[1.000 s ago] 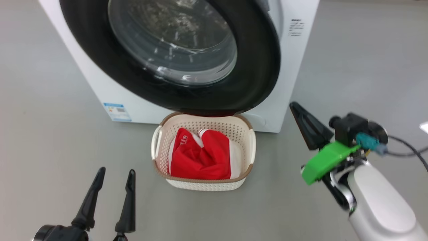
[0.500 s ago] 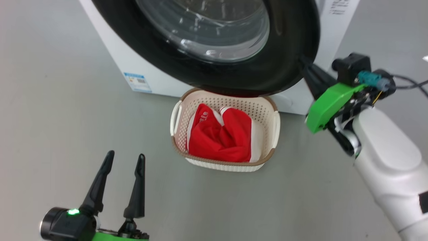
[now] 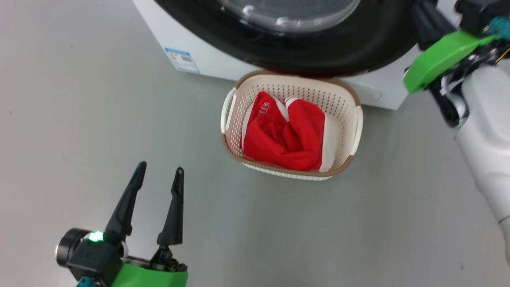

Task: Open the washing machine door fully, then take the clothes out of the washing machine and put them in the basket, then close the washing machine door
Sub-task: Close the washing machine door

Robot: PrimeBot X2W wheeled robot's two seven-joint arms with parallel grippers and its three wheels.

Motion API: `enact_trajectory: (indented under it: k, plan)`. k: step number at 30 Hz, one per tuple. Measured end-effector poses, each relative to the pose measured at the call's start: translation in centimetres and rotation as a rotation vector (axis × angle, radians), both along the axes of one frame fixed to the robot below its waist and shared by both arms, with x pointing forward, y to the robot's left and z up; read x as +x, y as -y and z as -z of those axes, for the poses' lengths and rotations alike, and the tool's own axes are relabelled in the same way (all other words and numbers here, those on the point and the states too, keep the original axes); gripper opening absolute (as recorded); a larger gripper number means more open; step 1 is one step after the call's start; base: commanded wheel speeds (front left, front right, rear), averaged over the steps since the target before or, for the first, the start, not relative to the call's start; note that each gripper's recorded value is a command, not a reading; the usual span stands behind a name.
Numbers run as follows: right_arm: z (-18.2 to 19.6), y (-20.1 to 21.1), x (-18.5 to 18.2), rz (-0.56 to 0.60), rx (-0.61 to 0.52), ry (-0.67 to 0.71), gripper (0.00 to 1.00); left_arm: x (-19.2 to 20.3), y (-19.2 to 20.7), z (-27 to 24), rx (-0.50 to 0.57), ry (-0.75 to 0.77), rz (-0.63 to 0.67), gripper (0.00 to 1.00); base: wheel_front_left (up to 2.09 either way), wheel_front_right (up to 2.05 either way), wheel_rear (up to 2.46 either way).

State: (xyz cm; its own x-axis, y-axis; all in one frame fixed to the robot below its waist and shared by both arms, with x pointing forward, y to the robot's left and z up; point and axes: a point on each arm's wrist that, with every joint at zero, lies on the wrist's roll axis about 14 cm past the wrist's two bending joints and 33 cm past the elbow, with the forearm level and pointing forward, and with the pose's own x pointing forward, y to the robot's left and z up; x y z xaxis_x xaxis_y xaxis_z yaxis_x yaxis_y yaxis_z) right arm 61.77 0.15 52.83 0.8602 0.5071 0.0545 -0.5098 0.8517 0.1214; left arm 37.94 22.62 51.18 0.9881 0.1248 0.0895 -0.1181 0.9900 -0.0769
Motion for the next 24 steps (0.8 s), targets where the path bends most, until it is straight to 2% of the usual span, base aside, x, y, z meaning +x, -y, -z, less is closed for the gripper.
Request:
enact_trajectory:
  k: [8, 16, 19, 21, 22, 23, 24]
  plan:
    - [-1.9, 1.2, 4.1, 0.075, 0.110, 0.059, 0.00, 1.7, 0.3, 0.8, 0.054, -0.024, 0.017, 1.00, 0.00, 0.00, 0.00]
    - [-0.9, -0.3, 4.2, 0.058, 0.115, 0.068, 0.00, 3.1, 0.3, 0.8, 0.074, -0.020, 0.028, 1.00, 0.00, 0.00, 0.00]
    - [-1.4, -0.1, 3.7, 0.062, 0.120, 0.077, 0.00, 3.3, 0.5, 0.5, 0.059, -0.006, 0.033, 1.00, 0.00, 0.00, 0.00]
    - [-1.2, 0.0, 3.1, 0.058, 0.119, 0.074, 0.00, 3.5, 0.5, 0.1, -0.013, 0.018, 0.028, 1.00, 0.00, 0.00, 0.00]
    - [-1.0, 0.1, 2.8, 0.056, 0.116, 0.070, 0.09, 3.5, 0.5, 0.0, -0.030, 0.024, 0.028, 1.00, 0.00, 0.00, 0.00]
    - [-0.8, 0.2, 2.4, 0.057, 0.114, 0.067, 0.29, 3.5, 0.5, -0.1, -0.043, 0.030, 0.029, 1.00, 0.00, 0.00, 0.00]
    - [-0.7, 0.5, 2.1, 0.060, 0.120, 0.062, 0.29, 3.6, 0.6, -0.2, -0.056, 0.036, 0.030, 1.00, 0.00, 0.00, 0.00]
